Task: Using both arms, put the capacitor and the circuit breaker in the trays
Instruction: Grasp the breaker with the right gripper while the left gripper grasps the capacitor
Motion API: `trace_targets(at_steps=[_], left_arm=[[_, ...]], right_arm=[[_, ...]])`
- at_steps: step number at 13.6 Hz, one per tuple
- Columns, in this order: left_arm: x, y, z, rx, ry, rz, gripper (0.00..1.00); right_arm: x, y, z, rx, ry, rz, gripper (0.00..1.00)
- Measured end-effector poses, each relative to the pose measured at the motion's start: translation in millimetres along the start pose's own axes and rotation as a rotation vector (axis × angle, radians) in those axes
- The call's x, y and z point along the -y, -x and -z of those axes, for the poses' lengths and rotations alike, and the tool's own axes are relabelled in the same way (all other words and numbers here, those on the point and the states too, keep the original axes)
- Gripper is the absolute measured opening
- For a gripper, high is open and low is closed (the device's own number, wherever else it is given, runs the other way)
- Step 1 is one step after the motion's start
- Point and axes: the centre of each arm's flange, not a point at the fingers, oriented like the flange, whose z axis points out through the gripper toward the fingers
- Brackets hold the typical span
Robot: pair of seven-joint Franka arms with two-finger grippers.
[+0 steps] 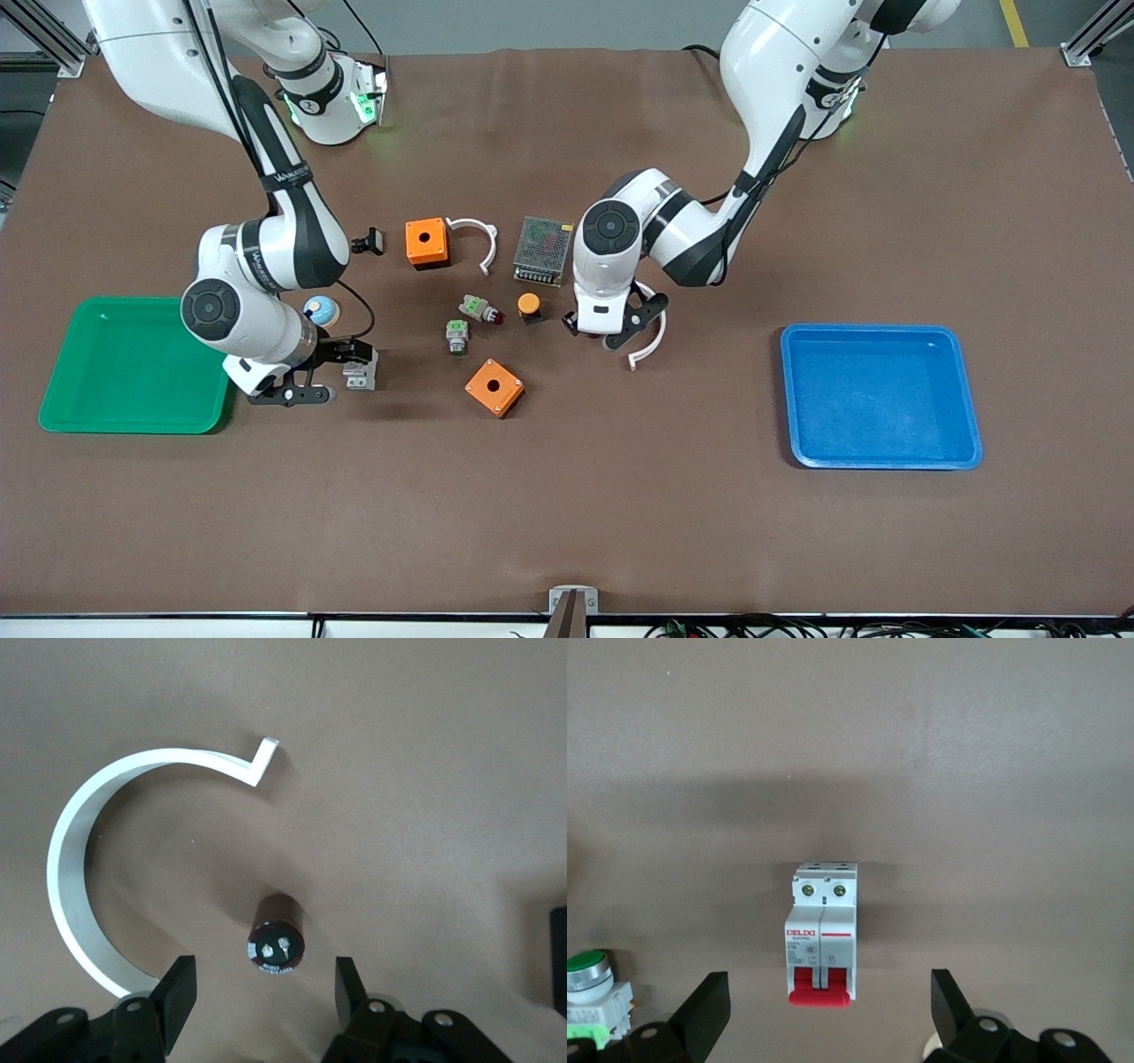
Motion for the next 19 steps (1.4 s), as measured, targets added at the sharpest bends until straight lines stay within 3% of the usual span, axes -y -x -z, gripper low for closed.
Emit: trace_targets(at_steps=[8,10,12,14,17,19], left_arm=[[0,1,-35,0.003,0.006,0.001,0.62],[0,2,-37,0.003,0.005,0.001,0.55],[0,2,-37,0.003,0.005,0.001,0.36],[0,1,-37,0.003,0.007,0.001,0.34],[-3,-11,-26,-0.024,0.02,-0.001,0.34],[-5,-33,4,-0.075,0.029,-0.007,0.34]], right_arm=[[6,-2,-29,0.009,0.004,0.004,1.0],[8,-2,-35,0.003,0.005,0.004,1.0],[7,-2,-40,0.006,0.006,0.001,0.96],[7,-2,-41,0.009,0.007,0.0,0.78],[6,-2,-42,0.01,0.008,-0.003,0.42],[6,-2,-42,0.01,0.008,-0.006,0.4]])
